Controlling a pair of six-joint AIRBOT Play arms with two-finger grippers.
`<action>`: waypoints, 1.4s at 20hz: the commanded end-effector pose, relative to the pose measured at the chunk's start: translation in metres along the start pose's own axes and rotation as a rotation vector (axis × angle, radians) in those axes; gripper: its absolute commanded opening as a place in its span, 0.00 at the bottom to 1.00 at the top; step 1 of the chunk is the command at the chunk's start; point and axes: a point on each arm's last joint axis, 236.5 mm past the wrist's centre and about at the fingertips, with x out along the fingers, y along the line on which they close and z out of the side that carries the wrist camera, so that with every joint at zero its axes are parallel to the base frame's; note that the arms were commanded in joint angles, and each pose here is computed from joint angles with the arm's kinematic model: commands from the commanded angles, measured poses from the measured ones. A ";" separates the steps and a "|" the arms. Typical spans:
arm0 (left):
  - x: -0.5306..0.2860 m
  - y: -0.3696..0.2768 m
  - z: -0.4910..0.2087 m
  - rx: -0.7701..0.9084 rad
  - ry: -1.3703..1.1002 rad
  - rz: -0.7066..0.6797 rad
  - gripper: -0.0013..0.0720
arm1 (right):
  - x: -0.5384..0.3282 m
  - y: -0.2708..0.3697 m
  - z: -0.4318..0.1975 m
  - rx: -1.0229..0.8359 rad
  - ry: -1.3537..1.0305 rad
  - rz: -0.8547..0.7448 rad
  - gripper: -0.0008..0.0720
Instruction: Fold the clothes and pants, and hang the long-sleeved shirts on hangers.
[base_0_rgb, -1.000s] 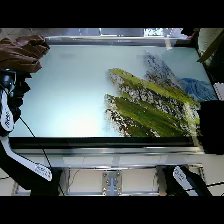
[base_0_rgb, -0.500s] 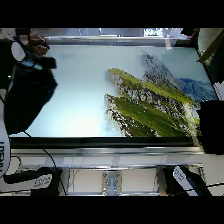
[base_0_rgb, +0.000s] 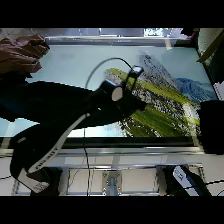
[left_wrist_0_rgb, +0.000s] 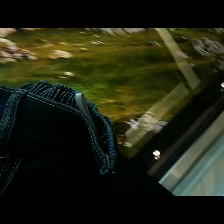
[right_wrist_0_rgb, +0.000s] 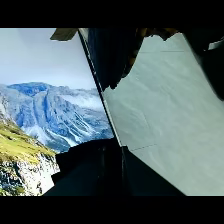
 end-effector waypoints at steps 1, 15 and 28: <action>0.081 -0.114 -0.061 -0.050 0.085 -0.323 0.04 | 0.017 -0.014 -0.005 0.063 0.015 -0.024 0.22; -0.023 0.009 0.076 -0.246 -0.140 -0.459 0.96 | 0.093 0.106 -0.088 0.180 0.332 0.434 0.49; -0.302 0.306 -0.136 -0.650 -0.147 0.275 0.64 | 0.070 0.207 -0.258 0.175 0.746 0.714 0.49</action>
